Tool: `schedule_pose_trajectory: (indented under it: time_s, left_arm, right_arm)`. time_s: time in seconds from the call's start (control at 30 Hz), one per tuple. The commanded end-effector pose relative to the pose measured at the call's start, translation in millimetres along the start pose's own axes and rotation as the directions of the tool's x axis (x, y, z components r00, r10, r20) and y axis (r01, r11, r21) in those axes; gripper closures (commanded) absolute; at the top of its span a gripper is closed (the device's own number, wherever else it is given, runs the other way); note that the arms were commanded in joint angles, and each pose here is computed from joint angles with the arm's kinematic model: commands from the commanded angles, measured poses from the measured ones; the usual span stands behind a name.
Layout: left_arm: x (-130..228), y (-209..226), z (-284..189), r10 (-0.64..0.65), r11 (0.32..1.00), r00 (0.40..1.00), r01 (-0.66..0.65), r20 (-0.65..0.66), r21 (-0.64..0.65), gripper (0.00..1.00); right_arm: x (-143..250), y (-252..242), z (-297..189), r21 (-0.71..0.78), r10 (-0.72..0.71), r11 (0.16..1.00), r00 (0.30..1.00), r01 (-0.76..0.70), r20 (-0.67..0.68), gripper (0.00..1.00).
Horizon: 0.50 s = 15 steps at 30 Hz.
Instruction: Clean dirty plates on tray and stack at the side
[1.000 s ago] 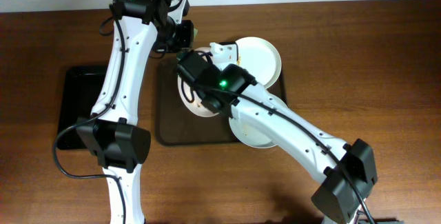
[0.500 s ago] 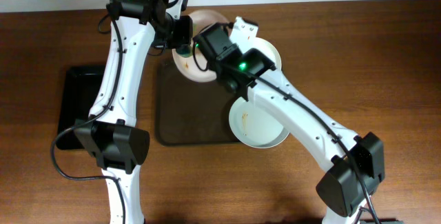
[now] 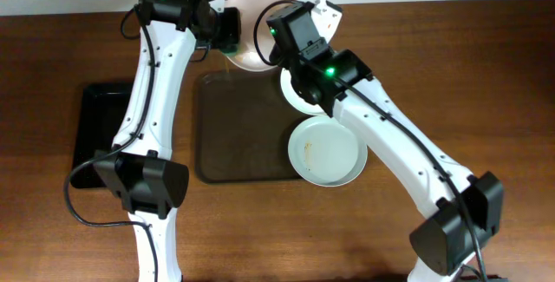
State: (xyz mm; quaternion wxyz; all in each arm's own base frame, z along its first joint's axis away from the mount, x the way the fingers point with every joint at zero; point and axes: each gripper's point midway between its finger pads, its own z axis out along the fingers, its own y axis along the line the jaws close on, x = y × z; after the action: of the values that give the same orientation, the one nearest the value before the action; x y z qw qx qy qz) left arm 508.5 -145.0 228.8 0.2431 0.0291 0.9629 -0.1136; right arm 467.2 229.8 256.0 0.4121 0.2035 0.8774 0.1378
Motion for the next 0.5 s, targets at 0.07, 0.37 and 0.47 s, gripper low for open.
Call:
schedule_pose_trajectory:
  time_s: [0.07, 0.37, 0.47]
  left_arm:
    - [-16, -23, -3, 0.037, 0.999, 0.995, -0.036, 0.089, -0.019, 0.99]
    - [-6, -24, 1, 0.073, 0.991, 0.995, -0.065, 0.066, -0.117, 0.99]
    - [-4, -15, 2, 0.074, 0.984, 0.996, -0.063, 0.058, -0.168, 0.99]
  right_arm:
    - [-14, 16, -24, -0.088, 0.001, 0.996, 1.0, -0.001, 0.0, 0.96]
    - [-13, 15, -24, -0.087, -0.012, 0.996, 1.0, 0.011, -0.003, 0.96]
    - [-13, 16, -24, -0.091, -0.018, 0.996, 1.0, 0.018, -0.005, 0.96]
